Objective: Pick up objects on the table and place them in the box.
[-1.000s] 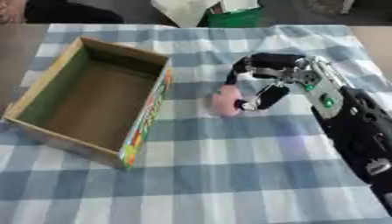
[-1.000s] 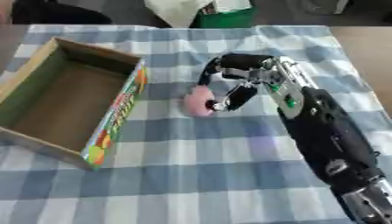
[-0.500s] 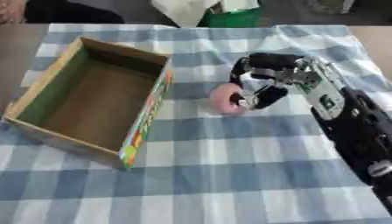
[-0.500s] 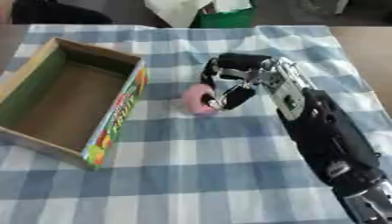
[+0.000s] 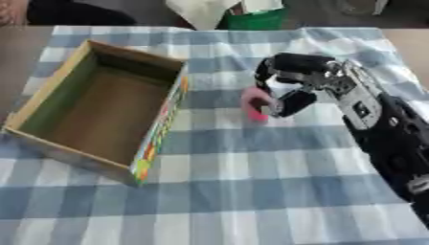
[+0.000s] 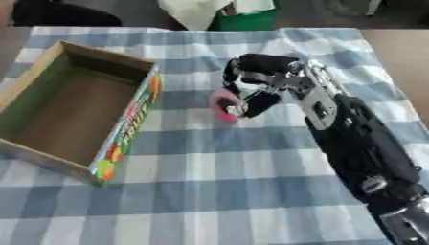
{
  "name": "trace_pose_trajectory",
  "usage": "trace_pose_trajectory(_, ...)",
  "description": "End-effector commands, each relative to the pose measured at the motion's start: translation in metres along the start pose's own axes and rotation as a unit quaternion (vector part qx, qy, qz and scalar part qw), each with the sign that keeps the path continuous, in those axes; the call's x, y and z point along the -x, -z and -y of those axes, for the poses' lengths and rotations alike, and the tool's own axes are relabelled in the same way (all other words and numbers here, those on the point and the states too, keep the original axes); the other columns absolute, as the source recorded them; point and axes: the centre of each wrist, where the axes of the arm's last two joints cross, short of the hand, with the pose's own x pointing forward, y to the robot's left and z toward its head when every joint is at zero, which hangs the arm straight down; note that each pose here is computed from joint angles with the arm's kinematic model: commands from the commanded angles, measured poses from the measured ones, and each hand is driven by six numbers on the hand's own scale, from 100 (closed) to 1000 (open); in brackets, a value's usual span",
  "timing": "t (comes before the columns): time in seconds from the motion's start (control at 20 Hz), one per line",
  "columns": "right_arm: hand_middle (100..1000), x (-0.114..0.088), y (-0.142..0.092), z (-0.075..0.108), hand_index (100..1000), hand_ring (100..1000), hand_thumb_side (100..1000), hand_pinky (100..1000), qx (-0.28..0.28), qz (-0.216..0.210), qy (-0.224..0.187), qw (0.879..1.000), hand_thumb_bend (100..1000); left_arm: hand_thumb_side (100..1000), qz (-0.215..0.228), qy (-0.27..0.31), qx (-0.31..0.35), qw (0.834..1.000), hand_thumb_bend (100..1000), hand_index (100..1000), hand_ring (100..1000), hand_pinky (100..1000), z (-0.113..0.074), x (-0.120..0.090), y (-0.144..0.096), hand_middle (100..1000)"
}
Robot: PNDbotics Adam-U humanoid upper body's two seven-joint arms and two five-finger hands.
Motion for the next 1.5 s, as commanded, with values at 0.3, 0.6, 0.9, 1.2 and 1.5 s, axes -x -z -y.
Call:
trace_pose_trajectory(0.3, 377, 0.000, -0.002, 0.039, 377, 622, 561, 680, 0.066, 0.004, -0.039, 0.997, 100, 543, 0.008, 0.009, 0.009, 1.000, 171, 775, 384, 506, -0.001, -0.006, 0.004, 618)
trace_pose_trajectory(0.6, 371, -0.005, 0.013, 0.062, 370, 615, 575, 669, 0.119, 0.012, -0.056, 0.991, 100, 546, 0.008, 0.009, 0.014, 1.000, 170, 774, 384, 505, -0.001, -0.007, 0.005, 618)
trace_pose_trajectory(0.9, 370, -0.009, 0.031, 0.087, 373, 615, 575, 672, 0.163, 0.015, -0.056, 0.985, 100, 548, 0.008, 0.008, 0.020, 1.000, 170, 774, 385, 505, 0.000, -0.007, 0.006, 617)
trace_pose_trajectory(1.2, 368, -0.025, 0.055, 0.107, 373, 613, 573, 671, 0.195, 0.035, -0.048, 0.979, 100, 549, 0.010, 0.004, 0.027, 1.000, 170, 773, 385, 503, 0.002, -0.008, 0.008, 617)
trace_pose_trajectory(1.5, 383, -0.038, 0.074, 0.115, 398, 620, 555, 680, 0.210, 0.049, -0.038, 0.976, 100, 547, 0.010, 0.002, 0.031, 0.999, 171, 774, 385, 504, 0.003, -0.008, 0.010, 617)
